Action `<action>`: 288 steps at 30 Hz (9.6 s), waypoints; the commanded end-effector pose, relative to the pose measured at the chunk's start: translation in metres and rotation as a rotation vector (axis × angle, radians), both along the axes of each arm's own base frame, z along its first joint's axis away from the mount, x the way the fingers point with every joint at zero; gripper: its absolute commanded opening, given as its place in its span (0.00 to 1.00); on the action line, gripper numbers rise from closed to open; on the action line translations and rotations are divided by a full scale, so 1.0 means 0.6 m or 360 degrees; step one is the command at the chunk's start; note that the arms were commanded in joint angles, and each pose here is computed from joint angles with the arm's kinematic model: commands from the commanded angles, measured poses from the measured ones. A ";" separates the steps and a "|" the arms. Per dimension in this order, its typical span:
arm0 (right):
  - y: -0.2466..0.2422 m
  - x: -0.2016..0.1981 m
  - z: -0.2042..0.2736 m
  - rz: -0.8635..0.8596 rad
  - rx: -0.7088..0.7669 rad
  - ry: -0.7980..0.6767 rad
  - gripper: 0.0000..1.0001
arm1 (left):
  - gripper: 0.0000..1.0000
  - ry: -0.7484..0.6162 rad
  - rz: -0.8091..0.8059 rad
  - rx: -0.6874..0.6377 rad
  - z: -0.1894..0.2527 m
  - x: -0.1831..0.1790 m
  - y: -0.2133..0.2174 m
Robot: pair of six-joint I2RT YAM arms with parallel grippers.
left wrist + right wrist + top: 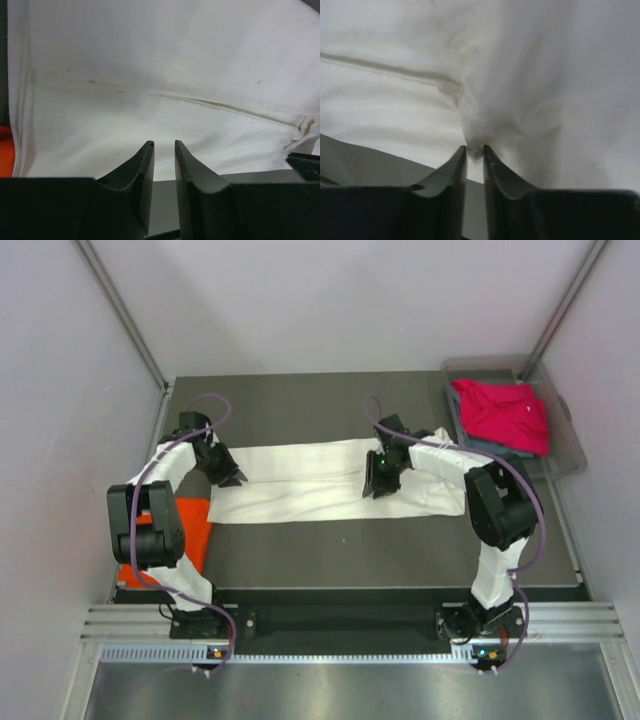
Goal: Fold and stack the t-shirts
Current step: Fold the tshirt
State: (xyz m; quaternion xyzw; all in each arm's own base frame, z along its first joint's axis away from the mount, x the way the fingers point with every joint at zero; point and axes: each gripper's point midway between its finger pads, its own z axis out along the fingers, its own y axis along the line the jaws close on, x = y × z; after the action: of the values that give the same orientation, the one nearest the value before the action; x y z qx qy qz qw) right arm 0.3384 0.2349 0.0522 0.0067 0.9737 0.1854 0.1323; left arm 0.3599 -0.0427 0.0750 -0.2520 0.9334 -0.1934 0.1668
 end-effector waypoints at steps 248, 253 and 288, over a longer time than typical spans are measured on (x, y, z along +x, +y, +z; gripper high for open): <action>-0.259 0.337 0.047 -0.0811 -0.0545 -0.0649 0.78 | 0.00 0.0508 -0.0153 -0.0019 -0.113 -0.328 -0.143; -0.255 0.378 0.027 -0.0680 -0.0558 -0.0718 0.65 | 0.00 0.0503 -0.0126 0.0021 -0.107 -0.339 -0.132; -0.158 0.531 0.079 -0.0500 -0.0251 -0.0975 0.62 | 0.00 0.0403 -0.0020 -0.0112 -0.109 -0.444 -0.226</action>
State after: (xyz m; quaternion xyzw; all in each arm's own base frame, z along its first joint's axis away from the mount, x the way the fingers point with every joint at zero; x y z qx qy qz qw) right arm 0.6572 0.1472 0.0448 0.1011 0.8990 0.0993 0.4143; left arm 0.0991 -0.1869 0.0163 -0.2459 0.9432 -0.2203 0.0373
